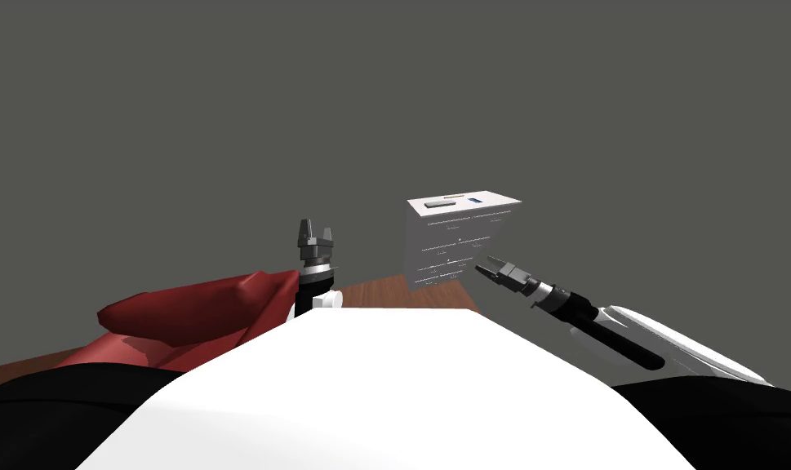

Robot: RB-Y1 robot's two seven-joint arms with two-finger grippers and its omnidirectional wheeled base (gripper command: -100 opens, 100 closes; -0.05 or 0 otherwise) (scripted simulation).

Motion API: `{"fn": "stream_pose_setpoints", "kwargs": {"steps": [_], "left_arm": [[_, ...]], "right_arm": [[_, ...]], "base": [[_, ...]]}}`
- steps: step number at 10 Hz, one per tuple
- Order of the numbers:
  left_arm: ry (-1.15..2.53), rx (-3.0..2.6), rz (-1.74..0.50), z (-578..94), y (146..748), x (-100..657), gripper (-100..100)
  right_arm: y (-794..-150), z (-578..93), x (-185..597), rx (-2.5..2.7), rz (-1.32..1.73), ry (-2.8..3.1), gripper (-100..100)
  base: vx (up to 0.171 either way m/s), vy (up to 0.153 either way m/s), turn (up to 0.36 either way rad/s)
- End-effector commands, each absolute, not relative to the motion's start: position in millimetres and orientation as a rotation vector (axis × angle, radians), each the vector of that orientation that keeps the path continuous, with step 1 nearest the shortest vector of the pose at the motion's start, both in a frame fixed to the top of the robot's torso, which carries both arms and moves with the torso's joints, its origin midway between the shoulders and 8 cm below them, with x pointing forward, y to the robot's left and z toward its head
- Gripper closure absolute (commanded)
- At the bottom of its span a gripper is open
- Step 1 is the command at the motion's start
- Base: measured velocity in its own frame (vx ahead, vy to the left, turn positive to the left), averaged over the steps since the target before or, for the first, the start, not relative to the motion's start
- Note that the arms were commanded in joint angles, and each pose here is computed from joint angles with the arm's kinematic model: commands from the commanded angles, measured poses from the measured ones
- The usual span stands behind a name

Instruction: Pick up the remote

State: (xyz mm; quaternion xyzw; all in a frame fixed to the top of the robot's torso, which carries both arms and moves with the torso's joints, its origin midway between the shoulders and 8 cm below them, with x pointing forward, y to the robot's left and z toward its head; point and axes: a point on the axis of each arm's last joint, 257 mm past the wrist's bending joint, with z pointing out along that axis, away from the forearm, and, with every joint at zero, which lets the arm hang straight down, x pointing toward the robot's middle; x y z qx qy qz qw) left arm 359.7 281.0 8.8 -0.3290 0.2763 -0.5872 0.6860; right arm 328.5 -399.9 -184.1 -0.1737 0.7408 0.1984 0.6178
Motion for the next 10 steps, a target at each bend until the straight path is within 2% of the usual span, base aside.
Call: {"fn": "stream_pose_setpoints", "kwargs": {"steps": [1,10], "left_arm": [[0.619,-0.737,-1.315,8.8,281.0,359.7,0],[0.619,-0.737,-1.315,8.8,281.0,359.7,0]], "right_arm": [[-405.4,-186.0,329.5,-0.431,0.441,1.725,-100],[-484.4,-195.3,307.9,-0.725,0.269,1.923,-100]], "base": [[-0.006,0.009,0.002],[0.003,0.023,0.076]]}}
